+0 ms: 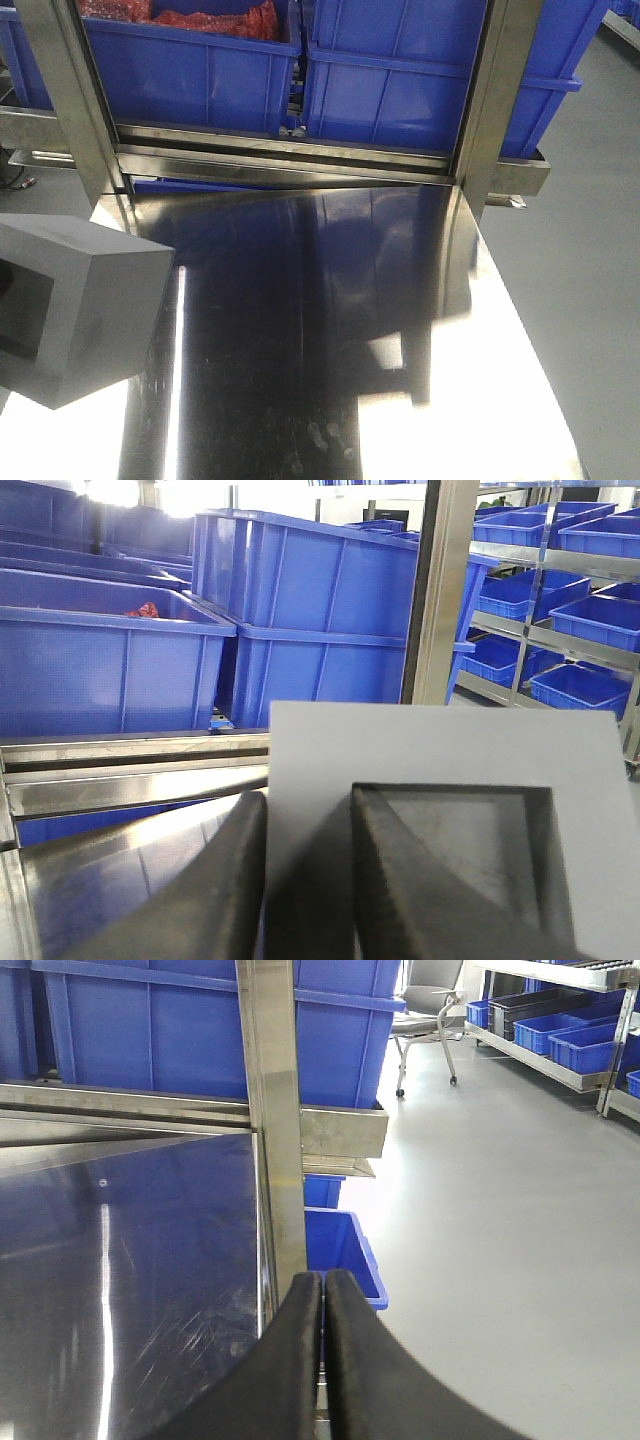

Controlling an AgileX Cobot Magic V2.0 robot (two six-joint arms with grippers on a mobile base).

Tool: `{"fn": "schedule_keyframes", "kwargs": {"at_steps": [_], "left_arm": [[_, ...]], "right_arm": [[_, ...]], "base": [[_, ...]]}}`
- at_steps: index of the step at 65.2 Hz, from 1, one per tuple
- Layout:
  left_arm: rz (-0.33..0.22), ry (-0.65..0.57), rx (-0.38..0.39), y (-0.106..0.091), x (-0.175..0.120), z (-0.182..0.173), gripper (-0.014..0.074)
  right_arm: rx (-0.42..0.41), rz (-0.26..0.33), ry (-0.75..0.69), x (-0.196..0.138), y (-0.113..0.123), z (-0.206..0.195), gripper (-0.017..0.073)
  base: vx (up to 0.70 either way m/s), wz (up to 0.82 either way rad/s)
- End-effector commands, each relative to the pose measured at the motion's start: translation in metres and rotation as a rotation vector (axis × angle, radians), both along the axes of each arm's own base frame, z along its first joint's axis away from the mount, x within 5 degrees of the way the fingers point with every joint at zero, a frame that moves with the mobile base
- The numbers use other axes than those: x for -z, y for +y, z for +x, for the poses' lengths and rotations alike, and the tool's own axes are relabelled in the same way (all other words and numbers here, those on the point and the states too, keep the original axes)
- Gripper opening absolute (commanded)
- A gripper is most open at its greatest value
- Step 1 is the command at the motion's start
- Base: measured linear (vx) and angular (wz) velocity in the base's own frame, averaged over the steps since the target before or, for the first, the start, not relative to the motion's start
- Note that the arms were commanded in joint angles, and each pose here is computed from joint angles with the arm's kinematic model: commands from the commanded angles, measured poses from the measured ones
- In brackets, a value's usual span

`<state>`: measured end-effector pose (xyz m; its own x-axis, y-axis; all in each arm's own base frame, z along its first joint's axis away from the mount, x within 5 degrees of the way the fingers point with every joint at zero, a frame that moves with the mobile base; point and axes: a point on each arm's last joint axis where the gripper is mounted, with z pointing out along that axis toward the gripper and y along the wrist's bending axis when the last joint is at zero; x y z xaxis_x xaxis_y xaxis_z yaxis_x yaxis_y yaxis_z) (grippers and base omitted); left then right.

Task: Sort gray base to blue bin
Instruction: 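Lift the gray block with the left gripper toward the robot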

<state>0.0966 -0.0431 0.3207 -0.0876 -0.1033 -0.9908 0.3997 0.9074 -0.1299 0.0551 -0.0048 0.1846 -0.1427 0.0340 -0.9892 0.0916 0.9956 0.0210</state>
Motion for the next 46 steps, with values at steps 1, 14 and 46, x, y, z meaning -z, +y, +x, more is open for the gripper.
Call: {"fn": "schedule_keyframes", "kwargs": {"at_steps": [1,14,46], "left_arm": [[-0.072,-0.12,0.005,0.0002,-0.0202,-0.0016,-0.0006],[-0.072,-0.12,0.005,0.0002,-0.0202,-0.0016,-0.0006],[-0.072,-0.12,0.005,0.0002,-0.0202,-0.0016,-0.0006]], "right_arm": [[-0.001,-0.028,-0.071,-0.0061,-0.0002,0.0007,-0.0005],[-0.001,-0.028,-0.072,-0.0062,-0.0002,0.0007,-0.0005],[-0.001,-0.028,-0.072,-0.0062,-0.0002,0.0007,-0.0005]], "base": [[0.0,0.0],[0.0,0.0],[0.0,0.0]]}}
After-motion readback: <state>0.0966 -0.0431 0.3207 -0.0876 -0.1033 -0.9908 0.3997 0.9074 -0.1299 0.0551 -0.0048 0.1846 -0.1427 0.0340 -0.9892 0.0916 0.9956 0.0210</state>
